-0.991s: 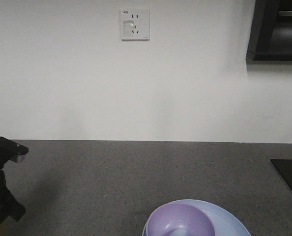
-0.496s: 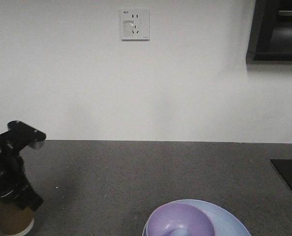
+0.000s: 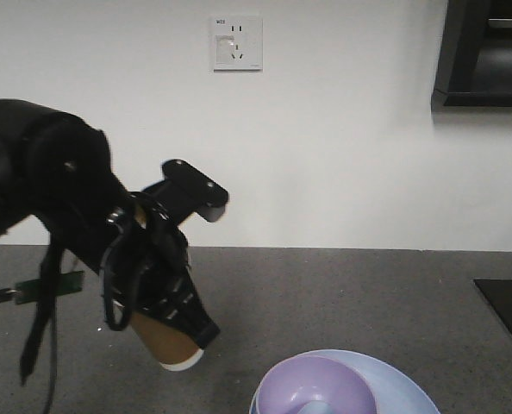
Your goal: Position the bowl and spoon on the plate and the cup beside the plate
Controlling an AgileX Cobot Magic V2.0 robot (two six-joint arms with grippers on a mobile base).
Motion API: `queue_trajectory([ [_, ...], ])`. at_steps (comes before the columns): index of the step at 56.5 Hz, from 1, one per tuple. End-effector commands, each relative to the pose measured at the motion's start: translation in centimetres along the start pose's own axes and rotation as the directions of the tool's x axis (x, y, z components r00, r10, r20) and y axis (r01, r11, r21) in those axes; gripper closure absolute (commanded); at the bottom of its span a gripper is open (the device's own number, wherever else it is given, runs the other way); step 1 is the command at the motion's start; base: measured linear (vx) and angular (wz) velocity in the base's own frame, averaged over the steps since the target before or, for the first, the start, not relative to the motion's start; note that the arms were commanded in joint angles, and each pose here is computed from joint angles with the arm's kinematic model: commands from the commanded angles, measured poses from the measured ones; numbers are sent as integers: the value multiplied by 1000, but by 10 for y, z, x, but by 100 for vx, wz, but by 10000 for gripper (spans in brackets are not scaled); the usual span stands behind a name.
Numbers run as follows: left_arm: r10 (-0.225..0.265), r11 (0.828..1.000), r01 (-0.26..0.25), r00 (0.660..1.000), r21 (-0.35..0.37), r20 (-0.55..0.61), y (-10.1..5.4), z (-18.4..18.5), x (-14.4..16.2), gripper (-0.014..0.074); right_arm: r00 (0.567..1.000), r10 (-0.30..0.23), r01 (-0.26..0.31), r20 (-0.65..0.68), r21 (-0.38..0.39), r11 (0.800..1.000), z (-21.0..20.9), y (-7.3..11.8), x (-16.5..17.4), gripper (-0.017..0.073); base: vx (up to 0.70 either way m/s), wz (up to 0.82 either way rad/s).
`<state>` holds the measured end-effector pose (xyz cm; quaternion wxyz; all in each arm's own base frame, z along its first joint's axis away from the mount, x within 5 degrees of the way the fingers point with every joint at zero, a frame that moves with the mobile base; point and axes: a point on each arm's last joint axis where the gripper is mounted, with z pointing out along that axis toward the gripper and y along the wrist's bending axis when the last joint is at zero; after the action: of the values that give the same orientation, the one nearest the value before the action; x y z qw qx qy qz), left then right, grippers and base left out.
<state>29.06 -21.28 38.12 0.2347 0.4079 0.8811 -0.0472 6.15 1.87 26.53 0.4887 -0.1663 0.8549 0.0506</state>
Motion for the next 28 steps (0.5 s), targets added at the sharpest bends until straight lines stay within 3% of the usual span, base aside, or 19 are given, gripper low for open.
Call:
queue_trajectory([
  [1, 5, 1000, -5, 999, -5, 47, -8, -10, -9, 594, 996, -3, 2, 94, 10, 1000, -4, -1, -14, 568, 0, 0],
  [18, 18, 999, -17, 999, 44, -30, -28, 30, -18, 594, 997, -3, 2, 82, 9, 1000, -4, -1, -13, 568, 0, 0],
  [28, 28, 998, -25, 998, 54, -58, -33, 43, -19, 594, 997, -3, 3, 75, 9, 1000, -4, -1, -12, 568, 0, 0],
])
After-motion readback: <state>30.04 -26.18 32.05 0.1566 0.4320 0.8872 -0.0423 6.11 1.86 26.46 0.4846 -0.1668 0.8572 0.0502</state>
